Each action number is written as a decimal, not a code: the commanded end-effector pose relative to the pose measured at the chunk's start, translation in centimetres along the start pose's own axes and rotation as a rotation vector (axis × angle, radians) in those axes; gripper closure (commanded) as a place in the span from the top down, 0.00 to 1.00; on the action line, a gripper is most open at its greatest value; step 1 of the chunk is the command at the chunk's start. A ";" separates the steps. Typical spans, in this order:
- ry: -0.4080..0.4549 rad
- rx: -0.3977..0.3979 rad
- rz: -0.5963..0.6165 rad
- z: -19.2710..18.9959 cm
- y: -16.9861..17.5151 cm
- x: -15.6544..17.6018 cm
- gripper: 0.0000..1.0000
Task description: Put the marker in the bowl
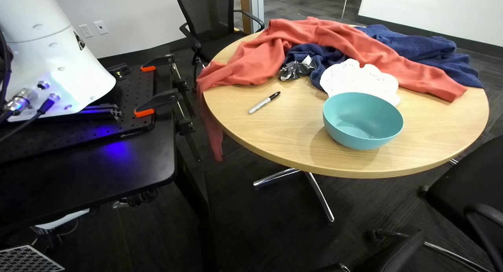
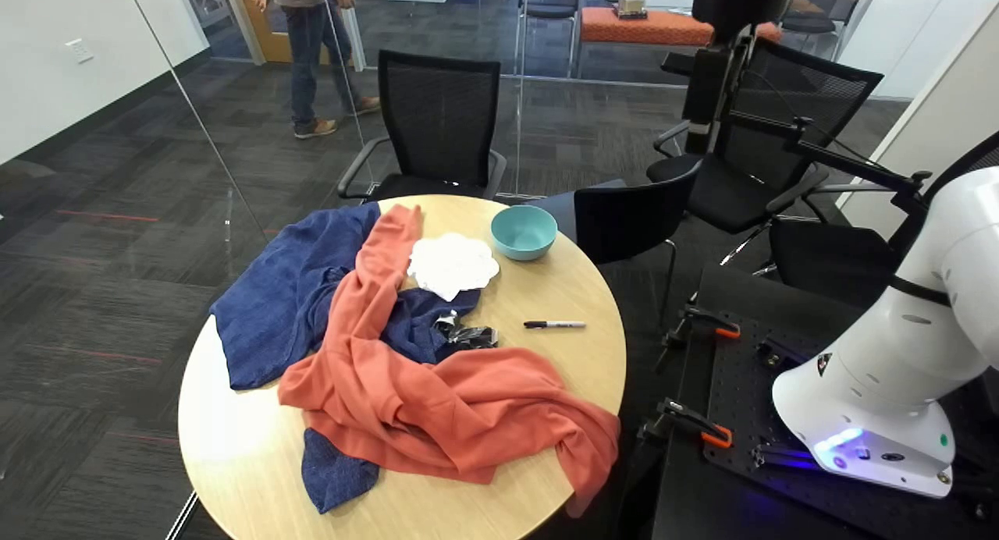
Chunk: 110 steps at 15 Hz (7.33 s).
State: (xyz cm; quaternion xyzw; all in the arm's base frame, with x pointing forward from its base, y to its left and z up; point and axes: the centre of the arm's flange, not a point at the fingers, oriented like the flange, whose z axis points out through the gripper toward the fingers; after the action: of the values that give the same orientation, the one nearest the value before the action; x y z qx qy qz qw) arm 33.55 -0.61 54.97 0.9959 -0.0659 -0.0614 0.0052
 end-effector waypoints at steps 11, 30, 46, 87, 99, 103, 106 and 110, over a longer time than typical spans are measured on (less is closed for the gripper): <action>0.134 -0.040 -0.266 16.6 3.4 6.5 1.00; 0.194 0.042 -0.259 24.7 3.7 11.8 1.00; 0.169 0.011 -0.317 41.3 2.1 18.1 1.00; 0.369 -0.018 0.157 32.9 8.5 26.0 0.04; 0.481 -0.046 0.474 30.7 17.5 35.1 0.04; 0.434 -0.046 0.504 33.3 18.0 36.6 0.04; 0.394 -0.047 0.517 35.3 18.0 37.1 0.04; 0.337 -0.053 0.561 37.6 18.4 37.3 0.04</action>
State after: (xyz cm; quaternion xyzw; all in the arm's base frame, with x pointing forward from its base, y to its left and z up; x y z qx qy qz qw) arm 62.19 -23.05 14.38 0.9415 -0.3079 0.1238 0.0585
